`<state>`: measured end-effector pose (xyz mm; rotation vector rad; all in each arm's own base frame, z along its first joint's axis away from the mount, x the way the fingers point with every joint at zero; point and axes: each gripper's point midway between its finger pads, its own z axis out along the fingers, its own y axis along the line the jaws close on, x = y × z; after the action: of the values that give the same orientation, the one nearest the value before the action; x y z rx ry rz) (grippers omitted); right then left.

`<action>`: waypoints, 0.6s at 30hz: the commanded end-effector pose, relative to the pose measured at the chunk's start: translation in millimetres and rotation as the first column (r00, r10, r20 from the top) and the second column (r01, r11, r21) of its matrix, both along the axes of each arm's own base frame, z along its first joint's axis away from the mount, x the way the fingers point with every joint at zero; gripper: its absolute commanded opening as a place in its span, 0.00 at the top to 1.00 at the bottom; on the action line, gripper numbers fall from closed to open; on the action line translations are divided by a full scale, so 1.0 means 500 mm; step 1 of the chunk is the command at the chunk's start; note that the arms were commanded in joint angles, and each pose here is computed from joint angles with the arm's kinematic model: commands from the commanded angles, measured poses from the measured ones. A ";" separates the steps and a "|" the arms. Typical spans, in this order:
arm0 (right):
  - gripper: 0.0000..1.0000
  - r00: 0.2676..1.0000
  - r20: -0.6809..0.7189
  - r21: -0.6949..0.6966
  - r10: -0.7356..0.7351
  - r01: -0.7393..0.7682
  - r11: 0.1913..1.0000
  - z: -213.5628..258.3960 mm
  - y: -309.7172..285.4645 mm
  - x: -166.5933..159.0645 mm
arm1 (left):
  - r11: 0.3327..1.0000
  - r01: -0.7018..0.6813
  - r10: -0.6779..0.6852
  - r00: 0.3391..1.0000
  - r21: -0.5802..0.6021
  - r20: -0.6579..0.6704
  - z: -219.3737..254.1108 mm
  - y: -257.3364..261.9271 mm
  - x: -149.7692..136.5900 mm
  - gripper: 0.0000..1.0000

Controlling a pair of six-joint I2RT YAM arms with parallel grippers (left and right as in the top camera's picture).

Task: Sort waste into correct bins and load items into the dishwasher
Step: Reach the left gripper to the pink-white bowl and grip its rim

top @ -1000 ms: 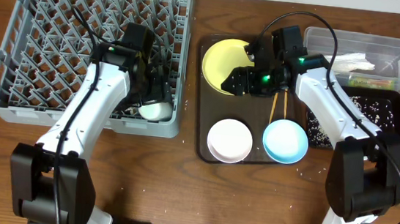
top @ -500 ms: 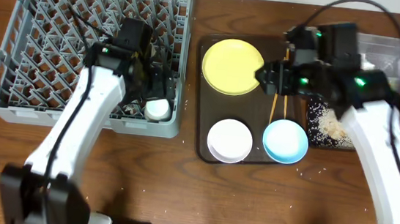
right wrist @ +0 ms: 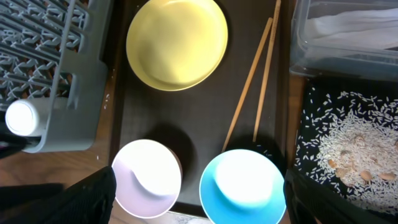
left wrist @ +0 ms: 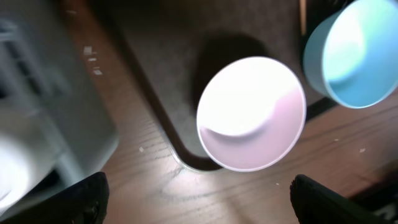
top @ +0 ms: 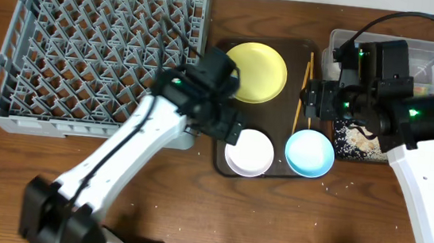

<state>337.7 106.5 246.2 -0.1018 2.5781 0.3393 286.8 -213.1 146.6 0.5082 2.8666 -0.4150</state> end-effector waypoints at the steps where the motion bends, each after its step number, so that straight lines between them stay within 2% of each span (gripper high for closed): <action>1: 0.16 1.000 -0.001 -0.011 -0.031 0.031 0.999 -0.001 -0.012 0.003 | 0.997 0.065 -0.064 0.997 0.032 -0.041 -0.061 -0.028 -0.002 0.05; 13: 0.14 1.000 -0.006 -0.013 -0.031 0.031 0.999 -0.003 -0.013 0.001 | 0.989 0.076 -0.061 0.991 0.125 -0.118 -0.198 -0.044 0.022 0.06; 18: 0.14 0.999 -0.013 -0.014 -0.031 0.030 0.999 -0.008 -0.012 0.003 | 0.985 0.103 -0.084 0.987 0.135 -0.140 -0.221 -0.060 0.009 0.14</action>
<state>337.2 104.2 245.2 -0.0936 2.5834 0.3231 297.2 -240.6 44.0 0.6175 3.0171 -0.2967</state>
